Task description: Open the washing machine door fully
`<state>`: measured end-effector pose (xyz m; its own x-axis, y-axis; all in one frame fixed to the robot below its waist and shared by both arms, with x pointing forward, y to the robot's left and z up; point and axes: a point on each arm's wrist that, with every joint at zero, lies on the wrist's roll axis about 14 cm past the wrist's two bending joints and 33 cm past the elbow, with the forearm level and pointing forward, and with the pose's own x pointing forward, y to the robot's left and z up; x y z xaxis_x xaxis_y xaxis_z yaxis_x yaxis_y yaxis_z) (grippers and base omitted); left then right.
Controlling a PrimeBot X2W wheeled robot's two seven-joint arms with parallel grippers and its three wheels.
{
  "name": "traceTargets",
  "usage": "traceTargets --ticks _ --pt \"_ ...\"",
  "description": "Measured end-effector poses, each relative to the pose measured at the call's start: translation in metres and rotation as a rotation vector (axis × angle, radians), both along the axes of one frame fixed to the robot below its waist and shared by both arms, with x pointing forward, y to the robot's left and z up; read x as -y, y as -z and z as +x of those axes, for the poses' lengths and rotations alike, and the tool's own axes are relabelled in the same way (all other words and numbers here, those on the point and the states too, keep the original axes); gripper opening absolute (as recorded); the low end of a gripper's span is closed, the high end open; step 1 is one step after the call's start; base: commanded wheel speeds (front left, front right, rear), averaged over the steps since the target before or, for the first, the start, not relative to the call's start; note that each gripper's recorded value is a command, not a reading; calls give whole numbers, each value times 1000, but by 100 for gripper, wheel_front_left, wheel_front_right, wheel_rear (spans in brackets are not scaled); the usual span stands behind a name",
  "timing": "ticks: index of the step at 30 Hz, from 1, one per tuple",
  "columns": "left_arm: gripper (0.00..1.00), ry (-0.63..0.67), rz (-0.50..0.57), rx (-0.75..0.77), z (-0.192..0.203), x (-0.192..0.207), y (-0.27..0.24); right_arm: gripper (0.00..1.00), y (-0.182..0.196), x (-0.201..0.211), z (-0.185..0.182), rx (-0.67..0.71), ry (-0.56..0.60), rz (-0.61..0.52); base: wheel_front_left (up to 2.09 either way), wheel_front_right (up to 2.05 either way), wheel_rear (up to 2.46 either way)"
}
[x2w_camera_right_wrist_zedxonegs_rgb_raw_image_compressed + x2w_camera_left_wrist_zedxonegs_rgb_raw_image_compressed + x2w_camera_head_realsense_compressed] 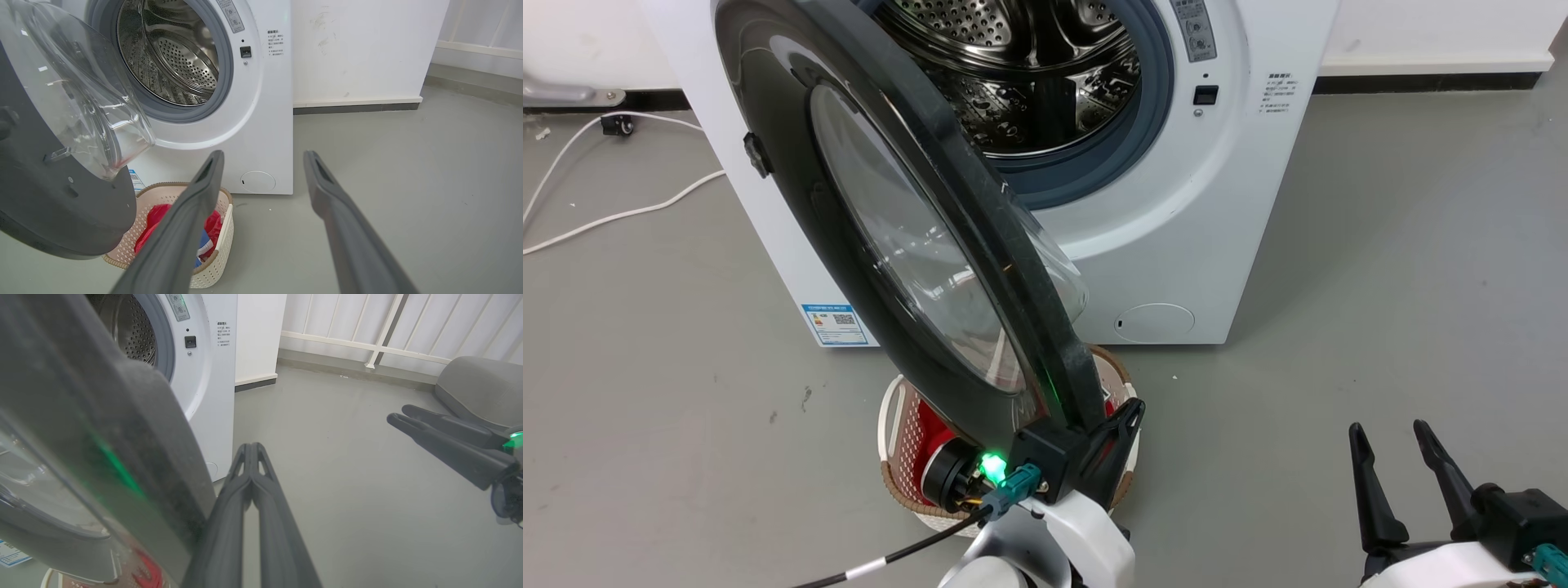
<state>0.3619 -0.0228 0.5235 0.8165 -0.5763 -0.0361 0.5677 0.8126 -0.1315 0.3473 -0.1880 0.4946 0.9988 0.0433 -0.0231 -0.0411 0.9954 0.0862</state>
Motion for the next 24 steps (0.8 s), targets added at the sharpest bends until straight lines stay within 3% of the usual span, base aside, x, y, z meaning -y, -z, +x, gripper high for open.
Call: traceTargets --ticks 24 --pt "0 -130 -20 -2 -18 -38 1 100 -3 -18 7 10 -59 13 0 0 0"
